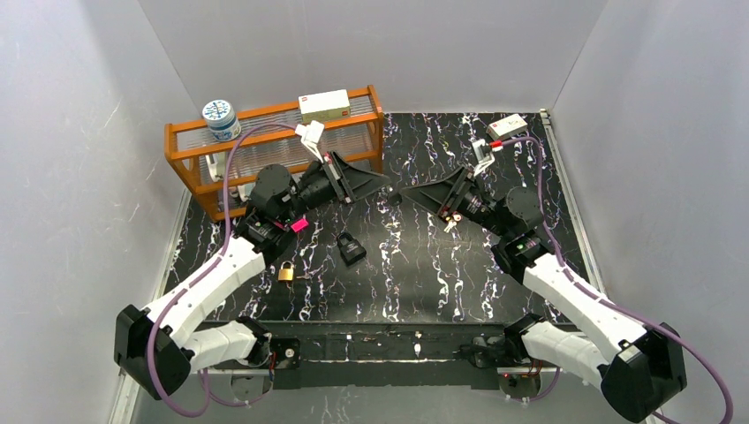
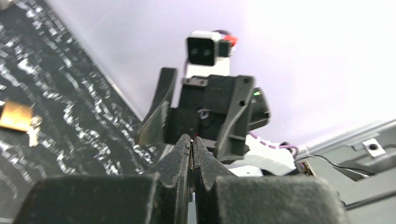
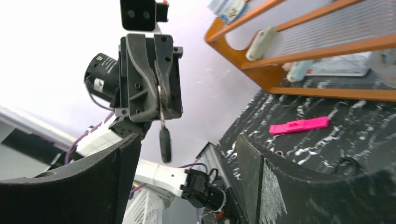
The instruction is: Unlock with the key
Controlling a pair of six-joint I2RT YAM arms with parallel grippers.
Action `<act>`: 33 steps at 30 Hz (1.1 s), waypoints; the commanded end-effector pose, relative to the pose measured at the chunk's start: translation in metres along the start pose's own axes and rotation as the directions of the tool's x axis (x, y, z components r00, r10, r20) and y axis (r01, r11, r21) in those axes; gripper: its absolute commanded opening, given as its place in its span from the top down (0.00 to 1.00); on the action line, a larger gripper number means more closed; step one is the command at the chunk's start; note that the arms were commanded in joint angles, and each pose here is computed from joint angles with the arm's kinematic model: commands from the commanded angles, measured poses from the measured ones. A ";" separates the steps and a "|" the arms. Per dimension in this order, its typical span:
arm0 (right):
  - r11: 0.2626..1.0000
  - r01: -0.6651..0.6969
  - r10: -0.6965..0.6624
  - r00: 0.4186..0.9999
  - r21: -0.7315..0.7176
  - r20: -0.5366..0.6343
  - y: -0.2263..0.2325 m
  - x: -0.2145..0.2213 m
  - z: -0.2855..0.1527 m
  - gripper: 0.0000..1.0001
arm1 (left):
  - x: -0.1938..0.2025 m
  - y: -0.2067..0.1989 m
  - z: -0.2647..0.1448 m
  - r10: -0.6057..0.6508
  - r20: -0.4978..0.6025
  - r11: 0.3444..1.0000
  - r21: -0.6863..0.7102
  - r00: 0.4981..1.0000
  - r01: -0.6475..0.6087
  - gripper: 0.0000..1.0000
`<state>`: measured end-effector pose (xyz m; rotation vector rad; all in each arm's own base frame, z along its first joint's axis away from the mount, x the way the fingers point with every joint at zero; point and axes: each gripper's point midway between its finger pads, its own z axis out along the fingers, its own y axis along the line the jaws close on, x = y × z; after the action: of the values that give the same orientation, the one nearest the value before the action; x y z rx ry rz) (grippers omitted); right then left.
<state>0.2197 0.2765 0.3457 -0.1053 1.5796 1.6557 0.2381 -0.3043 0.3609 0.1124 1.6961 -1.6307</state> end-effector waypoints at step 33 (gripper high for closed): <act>0.947 0.007 -0.084 0.971 -0.322 -0.226 0.082 0.007 0.016 0.64 | -0.027 -0.052 -0.012 0.038 0.110 0.986 0.155 0.993 -0.055 1.00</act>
<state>0.1804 0.3023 0.3888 -0.4428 1.5193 1.9118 0.2260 -0.2976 0.4115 0.1239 1.5242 -1.7221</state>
